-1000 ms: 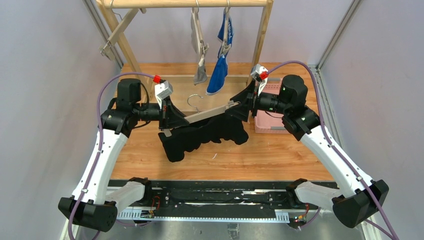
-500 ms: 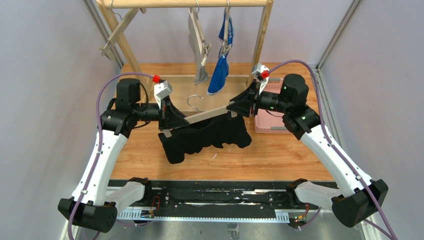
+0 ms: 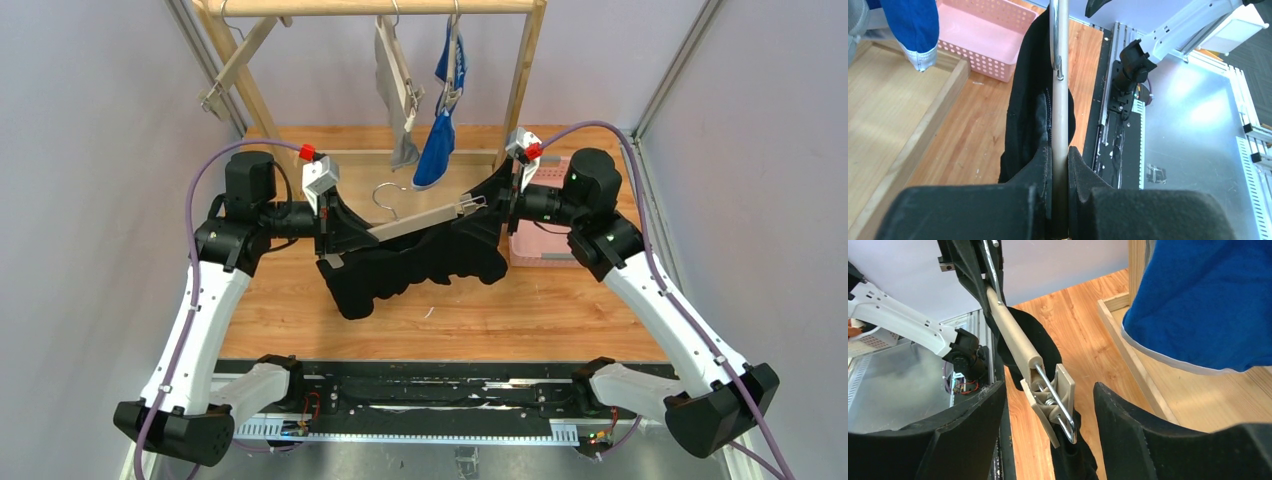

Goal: Remove the underwear clipped to the hanger

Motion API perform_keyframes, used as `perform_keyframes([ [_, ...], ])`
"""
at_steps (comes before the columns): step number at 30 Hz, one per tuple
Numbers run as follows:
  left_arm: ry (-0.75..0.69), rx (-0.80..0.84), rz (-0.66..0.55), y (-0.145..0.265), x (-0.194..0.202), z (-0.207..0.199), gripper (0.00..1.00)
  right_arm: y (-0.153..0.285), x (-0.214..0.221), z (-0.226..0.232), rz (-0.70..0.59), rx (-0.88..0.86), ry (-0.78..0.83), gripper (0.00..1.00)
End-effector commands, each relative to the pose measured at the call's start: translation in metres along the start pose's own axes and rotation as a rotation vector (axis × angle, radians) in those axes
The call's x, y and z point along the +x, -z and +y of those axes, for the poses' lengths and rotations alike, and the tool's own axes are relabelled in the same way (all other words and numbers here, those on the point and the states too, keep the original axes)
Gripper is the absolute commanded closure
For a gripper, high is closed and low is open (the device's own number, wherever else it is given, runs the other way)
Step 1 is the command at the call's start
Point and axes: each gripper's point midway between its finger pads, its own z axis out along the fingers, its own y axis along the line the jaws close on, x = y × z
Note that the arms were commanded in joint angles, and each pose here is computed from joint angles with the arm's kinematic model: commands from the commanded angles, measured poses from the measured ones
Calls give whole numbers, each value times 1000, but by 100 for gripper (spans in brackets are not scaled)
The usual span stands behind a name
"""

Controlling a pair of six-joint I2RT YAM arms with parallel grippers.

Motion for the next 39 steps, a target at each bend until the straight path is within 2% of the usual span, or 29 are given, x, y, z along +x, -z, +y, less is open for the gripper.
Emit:
perform_keyframes([
  [1,-93,41,-42,3,-18,-15,100,5,-27,15,-44,-66,54,34],
  [10,-82,46,-31,2,-12,-13,100,2,-41,24,-82,-142,43,36],
  [15,-94,53,-52,2,-20,-14,100,-1,-37,24,-65,-177,25,55],
  [20,-120,72,-81,3,-34,-19,100,-3,-37,24,-65,-204,10,62],
  [21,-127,72,-84,3,-36,-19,100,-2,-39,24,-69,-205,11,71],
  [22,-127,73,-85,3,-37,-20,100,-2,-40,23,-70,-205,10,91],
  [23,-128,72,-86,3,-37,-20,100,-2,-42,23,-75,-201,10,99],
  [25,-125,70,-86,3,-37,-19,100,0,-45,21,-87,-195,19,100],
  [26,-122,70,-85,3,-36,-19,100,1,-47,20,-90,-191,18,98],
  [29,-115,67,-80,3,-34,-18,100,3,-52,21,-104,-188,29,74],
  [31,-110,59,-79,2,-33,-16,100,5,-53,19,-107,-170,34,50],
  [33,-109,54,-81,2,-35,-15,100,6,-51,14,-110,-128,32,31],
  [39,-125,31,-110,6,-51,-18,100,16,-53,3,-175,11,29,27],
])
